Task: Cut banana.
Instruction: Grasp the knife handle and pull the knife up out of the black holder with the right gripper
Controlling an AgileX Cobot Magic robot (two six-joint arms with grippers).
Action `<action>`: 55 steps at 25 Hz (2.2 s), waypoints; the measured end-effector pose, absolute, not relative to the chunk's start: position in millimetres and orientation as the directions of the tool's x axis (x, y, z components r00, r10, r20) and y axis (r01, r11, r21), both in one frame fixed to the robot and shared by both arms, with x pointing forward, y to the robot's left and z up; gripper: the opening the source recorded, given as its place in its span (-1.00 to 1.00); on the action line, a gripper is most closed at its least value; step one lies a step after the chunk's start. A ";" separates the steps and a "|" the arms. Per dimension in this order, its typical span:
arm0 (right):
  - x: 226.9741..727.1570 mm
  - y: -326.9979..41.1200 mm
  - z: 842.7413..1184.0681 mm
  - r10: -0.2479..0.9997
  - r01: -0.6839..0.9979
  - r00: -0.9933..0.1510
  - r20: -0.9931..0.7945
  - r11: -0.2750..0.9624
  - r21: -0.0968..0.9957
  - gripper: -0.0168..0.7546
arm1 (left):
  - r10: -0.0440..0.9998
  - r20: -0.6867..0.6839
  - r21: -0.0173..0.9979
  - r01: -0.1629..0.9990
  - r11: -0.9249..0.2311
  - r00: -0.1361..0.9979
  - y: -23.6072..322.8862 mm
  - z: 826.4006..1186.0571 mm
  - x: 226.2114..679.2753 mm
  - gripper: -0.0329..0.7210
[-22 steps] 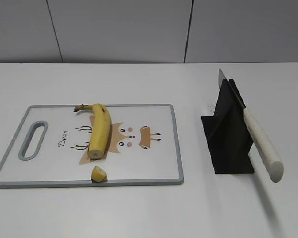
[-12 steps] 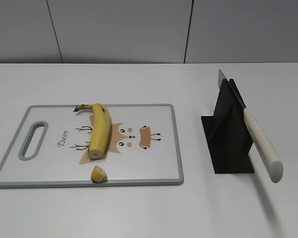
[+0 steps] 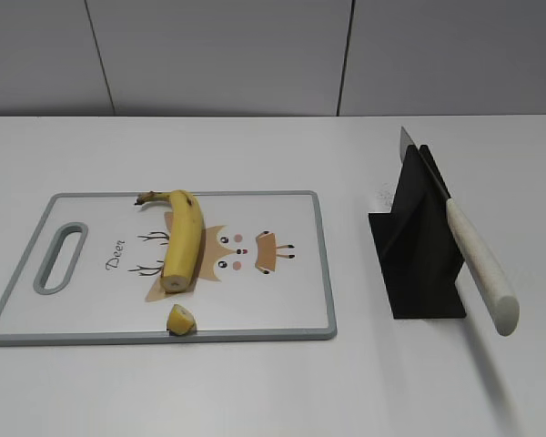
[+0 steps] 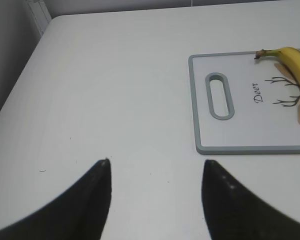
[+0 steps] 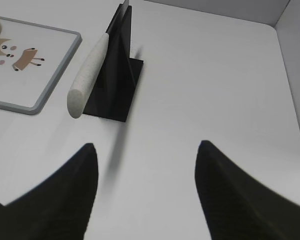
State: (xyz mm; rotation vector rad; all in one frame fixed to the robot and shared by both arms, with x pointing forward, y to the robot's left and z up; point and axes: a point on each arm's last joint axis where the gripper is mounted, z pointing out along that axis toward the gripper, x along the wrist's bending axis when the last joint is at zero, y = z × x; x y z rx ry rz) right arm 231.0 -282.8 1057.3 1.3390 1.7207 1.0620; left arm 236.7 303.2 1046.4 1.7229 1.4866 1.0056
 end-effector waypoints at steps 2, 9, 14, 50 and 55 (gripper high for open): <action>231.0 -282.8 1057.3 0.975 0.399 -0.220 -0.043 0.130 0.908 0.28 | 0.988 0.139 0.854 0.496 -0.153 0.066 303.2 1046.4 236.7 0.55; 230.9 -282.8 1057.2 0.975 0.400 -0.220 -0.042 0.129 0.907 0.28 | 0.988 0.139 0.854 0.496 -0.153 0.066 303.2 1046.4 236.7 0.55; 231.0 -282.8 1057.3 0.975 0.400 -0.220 -0.042 0.129 0.908 0.28 | 0.988 0.139 0.854 0.496 -0.153 0.066 303.2 1046.4 236.7 0.55; 320.4 -281.4 1109.9 0.973 0.766 -0.225 0.059 0.139 0.627 0.56 | 0.988 0.139 0.854 0.496 -0.153 0.066 303.2 1046.4 236.7 0.55; 330.8 -283.6 1121.2 0.982 0.791 -0.174 0.070 0.097 0.604 0.56 | 0.988 0.139 0.854 0.496 -0.153 0.066 303.2 1046.4 236.7 0.55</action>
